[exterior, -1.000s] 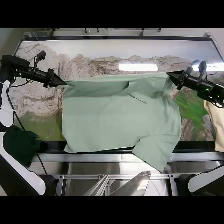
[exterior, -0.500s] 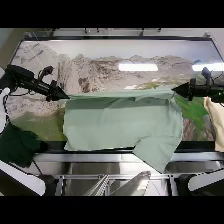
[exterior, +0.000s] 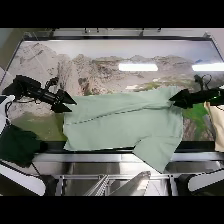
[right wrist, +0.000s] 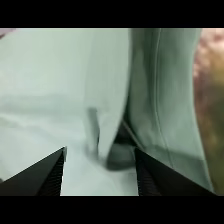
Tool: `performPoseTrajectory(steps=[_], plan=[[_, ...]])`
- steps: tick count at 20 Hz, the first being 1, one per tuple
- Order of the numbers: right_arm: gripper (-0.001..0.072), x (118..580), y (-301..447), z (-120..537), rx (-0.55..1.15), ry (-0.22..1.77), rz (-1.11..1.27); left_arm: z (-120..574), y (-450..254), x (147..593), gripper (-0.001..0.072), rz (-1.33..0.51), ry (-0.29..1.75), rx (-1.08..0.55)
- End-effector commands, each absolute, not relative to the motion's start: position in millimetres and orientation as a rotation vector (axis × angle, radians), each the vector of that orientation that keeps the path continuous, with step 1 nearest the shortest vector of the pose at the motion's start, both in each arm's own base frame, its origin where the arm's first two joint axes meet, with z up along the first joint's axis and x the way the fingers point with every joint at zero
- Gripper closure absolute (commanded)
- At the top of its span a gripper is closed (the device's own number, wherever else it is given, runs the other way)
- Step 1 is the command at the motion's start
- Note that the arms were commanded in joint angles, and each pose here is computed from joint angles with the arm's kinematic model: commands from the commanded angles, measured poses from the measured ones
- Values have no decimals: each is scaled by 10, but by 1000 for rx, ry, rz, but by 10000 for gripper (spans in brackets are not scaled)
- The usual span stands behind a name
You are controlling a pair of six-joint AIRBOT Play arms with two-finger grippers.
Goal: Fold the shirts.
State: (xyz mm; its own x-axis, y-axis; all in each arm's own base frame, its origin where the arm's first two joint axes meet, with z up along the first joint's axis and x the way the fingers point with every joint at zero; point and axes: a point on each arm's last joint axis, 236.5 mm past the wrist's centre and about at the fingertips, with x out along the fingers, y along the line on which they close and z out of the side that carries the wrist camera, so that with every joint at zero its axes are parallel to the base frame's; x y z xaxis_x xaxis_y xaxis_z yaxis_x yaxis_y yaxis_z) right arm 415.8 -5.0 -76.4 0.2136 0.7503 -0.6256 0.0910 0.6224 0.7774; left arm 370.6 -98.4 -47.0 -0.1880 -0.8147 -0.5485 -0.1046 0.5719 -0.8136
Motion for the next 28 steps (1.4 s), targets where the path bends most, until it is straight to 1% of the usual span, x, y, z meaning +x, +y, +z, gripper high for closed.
performPoseTrajectory(steps=[1, 2, 3, 4, 5, 7, 10, 11, 13, 16, 18, 23, 25, 26, 28], plan=[[228, 3944, -144, -581, 845, 1348, 566, -182, -902, 3702, -4, -784, 1623, -761], [232, 3925, -232, -475, 852, 1329, 552, -90, -873, 3667, -4, -782, 1611, -757], [264, 3900, -315, -354, 848, 1305, 543, -13, -849, 3597, -4, -773, 1598, -753], [318, 3848, -388, -212, 844, 1283, 538, 38, -814, 3493, -4, -759, 1594, -753], [331, 3775, -441, -102, 838, 1267, 522, 27, -754, 3377, -4, -722, 1598, -739], [330, 3530, -506, -25, 809, 1270, 434, -97, -608, 3064, -4, -602, 1630, -706], [330, 3192, -528, -165, 797, 1258, 206, -456, -440, 2460, -3, -339, 1730, -718], [328, 3108, -516, -231, 802, 1235, 141, -560, -463, 2279, -3, -295, 1755, -741], [326, 2949, -435, -320, 800, 1205, 92, -755, -555, 1999, -2, -254, 1781, -775], [326, 2775, -309, -359, 800, 1200, 83, -1041, -613, 1779, 15, -194, 1795, -803], [326, 2772, -276, -290, 796, 1172, 88, -1193, -626, 1734, 15, -191, 1799, -801], [326, 2775, -215, -82, 772, 1119, 111, -1239, -906, 1986, 16, -430, 1766, -845], [326, 2771, -212, -33, 760, 1106, 111, -1131, -958, 1943, 16, -531, 1800, -864], [326, 2761, -205, -11, 756, 1103, 114, -1072, -964, 1940, 16, -546, 1798, -894], [326, 2757, -199, 14, 750, 1097, 115, -995, -892, 1948, 16, -518, 1740, -922]])
